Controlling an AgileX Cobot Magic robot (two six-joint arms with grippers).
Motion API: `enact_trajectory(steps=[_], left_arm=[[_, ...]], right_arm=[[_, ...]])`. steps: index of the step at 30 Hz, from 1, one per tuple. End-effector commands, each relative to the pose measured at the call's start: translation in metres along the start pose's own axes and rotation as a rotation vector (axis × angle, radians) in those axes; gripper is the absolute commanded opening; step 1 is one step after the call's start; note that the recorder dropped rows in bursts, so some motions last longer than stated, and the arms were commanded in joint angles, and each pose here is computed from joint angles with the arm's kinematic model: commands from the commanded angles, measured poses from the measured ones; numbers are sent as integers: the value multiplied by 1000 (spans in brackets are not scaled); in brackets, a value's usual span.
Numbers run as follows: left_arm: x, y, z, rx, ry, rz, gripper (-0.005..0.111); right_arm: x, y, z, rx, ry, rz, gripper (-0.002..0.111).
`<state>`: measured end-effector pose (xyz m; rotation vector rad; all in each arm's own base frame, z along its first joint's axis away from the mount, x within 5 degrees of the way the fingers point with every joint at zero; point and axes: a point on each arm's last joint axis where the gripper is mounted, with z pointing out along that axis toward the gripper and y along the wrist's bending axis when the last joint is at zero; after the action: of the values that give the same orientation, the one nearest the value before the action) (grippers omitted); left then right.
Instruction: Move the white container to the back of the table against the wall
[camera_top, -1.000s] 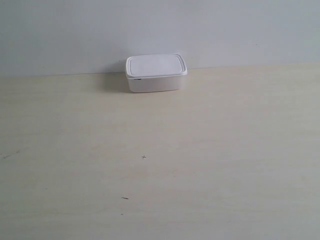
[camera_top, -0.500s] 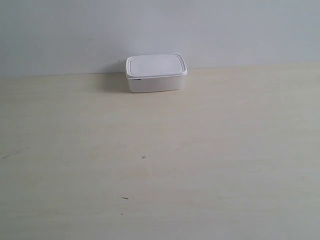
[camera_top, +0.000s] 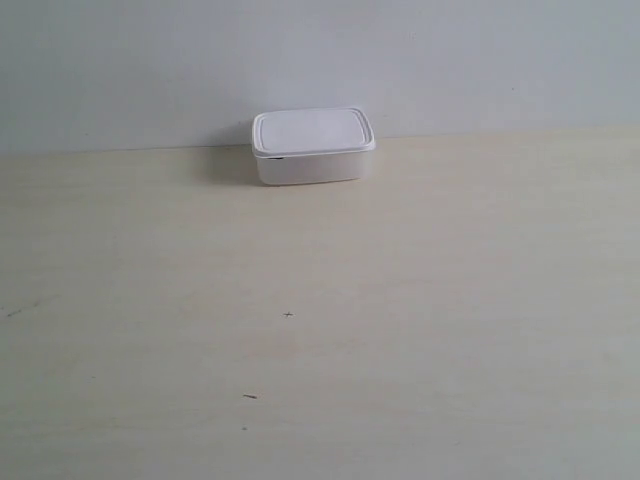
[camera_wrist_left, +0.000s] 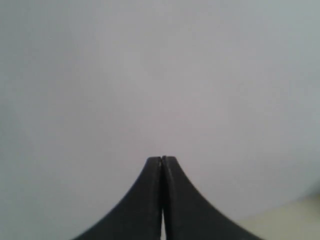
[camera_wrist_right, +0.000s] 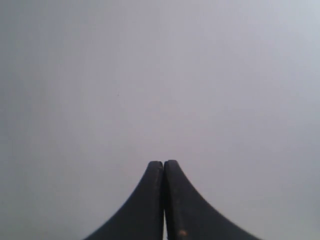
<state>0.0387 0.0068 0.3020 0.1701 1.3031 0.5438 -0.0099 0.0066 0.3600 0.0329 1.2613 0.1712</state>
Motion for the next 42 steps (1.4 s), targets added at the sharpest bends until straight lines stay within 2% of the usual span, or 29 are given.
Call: enact_trajectory(steps=[1,3,8,13,17,19,25,30,33,37,42], left_arm=[[23,-13,-1,72,111,-4,0],[32,-17,-1,71,122,-5,0],[47,-20,-4,-1,78,2,0],[63,-25,-5,-19,112,67,0],[73,-29,-6,-22,151,70,0],[80,-32,-7,-17,172,36,0],[83,-33,-7,-3,198,-8,0],[83,-33,-7,-2,198,-5,0],[87,-38,-8,43,251,-6,0],[90,-38,-9,50,282,30,0],[94,-41,-11,77,333,16,0]], right_arm=[[19,-4,5,17,49,-6,0],[31,-7,9,30,69,-20,0],[56,-16,18,65,-33,-74,0],[86,-20,21,74,61,-70,0],[103,-23,21,80,117,-67,0],[111,-24,21,82,141,-66,0],[129,-27,20,89,185,-64,0],[147,-30,18,91,227,-146,0],[161,-32,16,94,269,-142,0],[164,-32,15,95,301,-143,0],[164,-32,15,95,303,-142,0]])
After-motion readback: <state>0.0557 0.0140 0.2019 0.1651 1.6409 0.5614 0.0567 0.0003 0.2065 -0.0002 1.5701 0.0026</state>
